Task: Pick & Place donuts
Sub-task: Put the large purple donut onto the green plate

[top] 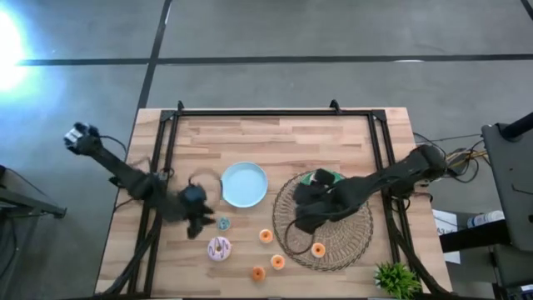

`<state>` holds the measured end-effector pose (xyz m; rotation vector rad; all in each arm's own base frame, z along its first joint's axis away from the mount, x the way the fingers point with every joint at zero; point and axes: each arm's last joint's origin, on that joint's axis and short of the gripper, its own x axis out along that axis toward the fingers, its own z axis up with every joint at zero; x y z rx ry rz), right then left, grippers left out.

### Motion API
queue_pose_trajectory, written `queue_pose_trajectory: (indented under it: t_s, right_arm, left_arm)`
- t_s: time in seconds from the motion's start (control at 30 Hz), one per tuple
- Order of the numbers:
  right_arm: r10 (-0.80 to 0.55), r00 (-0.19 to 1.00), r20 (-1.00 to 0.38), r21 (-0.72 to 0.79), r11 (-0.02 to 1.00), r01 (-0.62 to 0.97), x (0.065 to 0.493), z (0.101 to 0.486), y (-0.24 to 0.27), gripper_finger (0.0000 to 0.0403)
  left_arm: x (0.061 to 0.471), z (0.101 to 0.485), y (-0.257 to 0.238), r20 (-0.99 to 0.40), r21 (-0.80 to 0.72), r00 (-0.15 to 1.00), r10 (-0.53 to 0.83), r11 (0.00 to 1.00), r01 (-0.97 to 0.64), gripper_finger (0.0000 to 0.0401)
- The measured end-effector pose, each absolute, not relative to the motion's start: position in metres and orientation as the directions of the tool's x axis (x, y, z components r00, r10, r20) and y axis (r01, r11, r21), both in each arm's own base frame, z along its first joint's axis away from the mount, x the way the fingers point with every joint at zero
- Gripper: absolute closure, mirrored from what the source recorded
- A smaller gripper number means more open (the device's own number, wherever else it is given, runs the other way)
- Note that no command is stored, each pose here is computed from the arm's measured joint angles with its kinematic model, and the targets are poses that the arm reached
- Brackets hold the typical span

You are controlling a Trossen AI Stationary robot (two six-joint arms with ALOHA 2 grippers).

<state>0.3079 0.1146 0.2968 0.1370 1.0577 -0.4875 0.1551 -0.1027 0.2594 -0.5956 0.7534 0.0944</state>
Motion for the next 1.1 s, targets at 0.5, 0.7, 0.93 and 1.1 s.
queue_pose_trajectory:
  t_s: [0.5,0.7,0.93,1.1]
  right_arm:
    - [-0.310,0.438,-0.844,-0.131,0.911,0.391,0.280,0.285,0.106,0.0214]
    - [-0.319,0.415,-0.852,-0.152,0.909,0.388,0.278,0.272,0.105,0.0214]
    - [-0.328,0.411,-0.851,-0.162,0.907,0.389,0.277,0.269,0.104,0.0213]
    - [-0.348,0.416,-0.840,-0.178,0.901,0.395,0.277,0.270,0.104,0.0213]
  left_arm:
    - [0.179,0.203,-0.211,-0.895,-0.175,0.431,-0.111,0.978,-0.111,0.0257]
    - [0.197,0.194,-0.233,-0.908,-0.104,0.411,-0.087,0.994,-0.020,0.0257]
    - [0.214,0.194,-0.245,-0.923,0.037,0.384,0.000,0.995,0.090,0.0256]
    - [0.218,0.189,-0.242,-0.928,0.057,0.372,0.031,0.997,0.060,0.0246]
